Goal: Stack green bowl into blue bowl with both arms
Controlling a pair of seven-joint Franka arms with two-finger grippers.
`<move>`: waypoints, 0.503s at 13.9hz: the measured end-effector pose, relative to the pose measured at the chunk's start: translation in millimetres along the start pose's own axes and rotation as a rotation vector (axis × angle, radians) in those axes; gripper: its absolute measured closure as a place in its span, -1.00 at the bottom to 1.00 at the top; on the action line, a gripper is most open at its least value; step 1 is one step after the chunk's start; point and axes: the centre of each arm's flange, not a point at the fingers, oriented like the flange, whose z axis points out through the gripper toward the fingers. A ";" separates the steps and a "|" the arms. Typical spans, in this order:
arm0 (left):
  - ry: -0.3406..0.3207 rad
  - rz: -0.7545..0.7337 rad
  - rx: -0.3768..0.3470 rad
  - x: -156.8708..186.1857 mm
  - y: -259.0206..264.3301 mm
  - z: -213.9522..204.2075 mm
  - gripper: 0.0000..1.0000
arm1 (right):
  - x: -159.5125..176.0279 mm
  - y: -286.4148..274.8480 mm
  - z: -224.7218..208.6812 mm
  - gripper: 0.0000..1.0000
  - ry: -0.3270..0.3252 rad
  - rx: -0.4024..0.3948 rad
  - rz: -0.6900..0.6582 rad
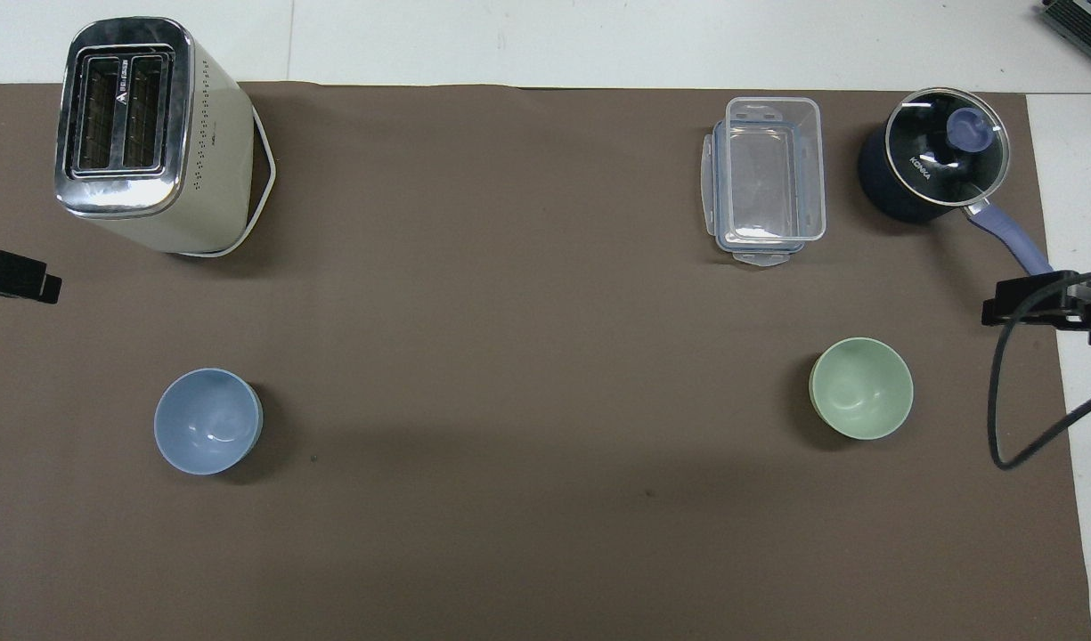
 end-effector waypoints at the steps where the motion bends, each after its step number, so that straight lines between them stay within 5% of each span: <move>1: -0.001 0.000 0.000 0.1 -0.3 0.3 -1.00 | 0.0 0.0 0.0 -1.00 0.000 0.000 0.000; 7: -0.001 0.002 0.000 0.4 1.0 0.5 -1.00 | 0.0 0.0 0.0 -1.00 0.000 0.000 0.000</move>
